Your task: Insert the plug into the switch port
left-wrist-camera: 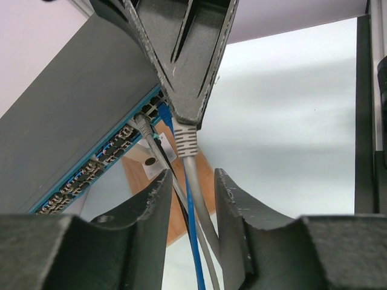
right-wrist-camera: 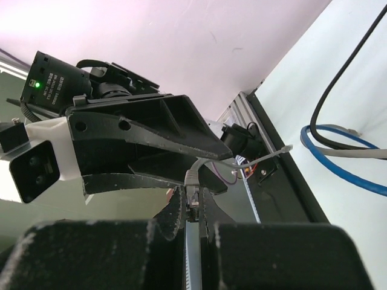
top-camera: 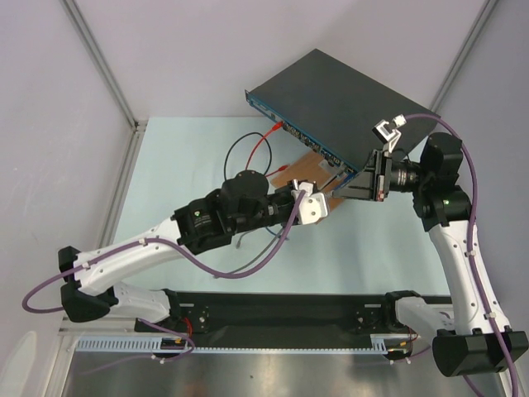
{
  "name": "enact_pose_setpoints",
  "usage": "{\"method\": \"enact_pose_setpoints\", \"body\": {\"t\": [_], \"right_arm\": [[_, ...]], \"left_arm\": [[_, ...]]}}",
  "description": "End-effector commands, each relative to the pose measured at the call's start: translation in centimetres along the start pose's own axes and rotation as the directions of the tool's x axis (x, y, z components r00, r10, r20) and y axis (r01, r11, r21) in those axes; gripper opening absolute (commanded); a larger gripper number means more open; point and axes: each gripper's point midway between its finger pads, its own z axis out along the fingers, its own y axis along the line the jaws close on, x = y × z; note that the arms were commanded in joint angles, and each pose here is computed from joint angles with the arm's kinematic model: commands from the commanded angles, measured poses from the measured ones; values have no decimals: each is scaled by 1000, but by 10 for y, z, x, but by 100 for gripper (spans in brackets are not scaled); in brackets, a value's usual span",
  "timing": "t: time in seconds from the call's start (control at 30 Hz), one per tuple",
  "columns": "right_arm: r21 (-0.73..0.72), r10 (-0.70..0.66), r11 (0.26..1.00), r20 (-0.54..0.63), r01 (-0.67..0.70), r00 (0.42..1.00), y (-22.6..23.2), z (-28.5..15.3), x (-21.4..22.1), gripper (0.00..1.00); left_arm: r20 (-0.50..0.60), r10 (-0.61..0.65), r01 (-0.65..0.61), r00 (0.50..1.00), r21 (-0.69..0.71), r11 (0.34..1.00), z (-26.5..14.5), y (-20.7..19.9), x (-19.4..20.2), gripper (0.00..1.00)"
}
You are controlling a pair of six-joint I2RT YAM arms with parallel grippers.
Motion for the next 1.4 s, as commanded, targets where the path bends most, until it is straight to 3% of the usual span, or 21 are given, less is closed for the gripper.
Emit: {"method": "enact_pose_setpoints", "body": {"t": [0.0,0.2,0.3,0.33,0.37,0.43,0.47,0.5,0.53,0.6,0.63,0.67,0.9,1.07,1.2,1.37], "right_arm": [[-13,-24,1000,-8,23,1000,8,1,2,0],[-14,-21,1000,-13,21,1000,6,2,2,0],[-15,-15,1000,-17,15,1000,5,3,3,0],[-15,-14,1000,-18,13,1000,6,3,4,0],[-12,-18,1000,-16,18,1000,5,3,3,0],[-7,-17,1000,-14,17,1000,4,3,3,0],[5,-25,1000,-4,25,1000,3,2,1,9],[17,-58,998,4,58,998,1,2,-2,32],[53,-49,997,27,47,998,-3,-1,-6,46],[108,-147,984,66,139,987,-2,-9,-19,62],[133,-169,979,84,157,982,-3,-13,-25,79],[188,-187,969,130,161,974,-8,-24,-37,84],[383,-306,906,302,179,903,-11,-76,-81,88],[595,-368,798,358,94,858,-38,-115,-86,90],[662,-321,750,381,-14,867,-63,-130,-78,98],[621,-241,778,431,-93,870,-83,-129,-71,100]], "left_arm": [[81,31,-27,996,-49,998,-5,14,-30,38],[88,44,-40,995,-54,998,-4,13,-31,34],[85,43,-39,995,-51,998,-3,12,-30,22],[88,41,-37,995,-51,998,-4,13,-32,10],[86,37,-33,996,-40,999,-3,11,-32,5],[88,17,-14,996,-35,999,-3,11,-35,0],[76,-4,6,997,-29,1000,-3,9,-33,0],[65,-62,64,996,-33,997,-3,9,-31,0],[60,-99,101,993,-32,994,-2,8,-33,0],[9,-191,191,982,-41,981,-1,4,-22,0],[-2,-229,229,973,-51,972,0,3,-22,0],[-50,-297,294,953,-64,954,6,-2,-11,0],[-228,-492,452,840,-206,868,33,-1,16,0],[-285,-567,508,773,-256,822,45,-4,21,0],[-309,-581,511,753,-281,812,56,-9,35,0],[-297,-585,493,754,-332,804,68,2,38,0]]}}
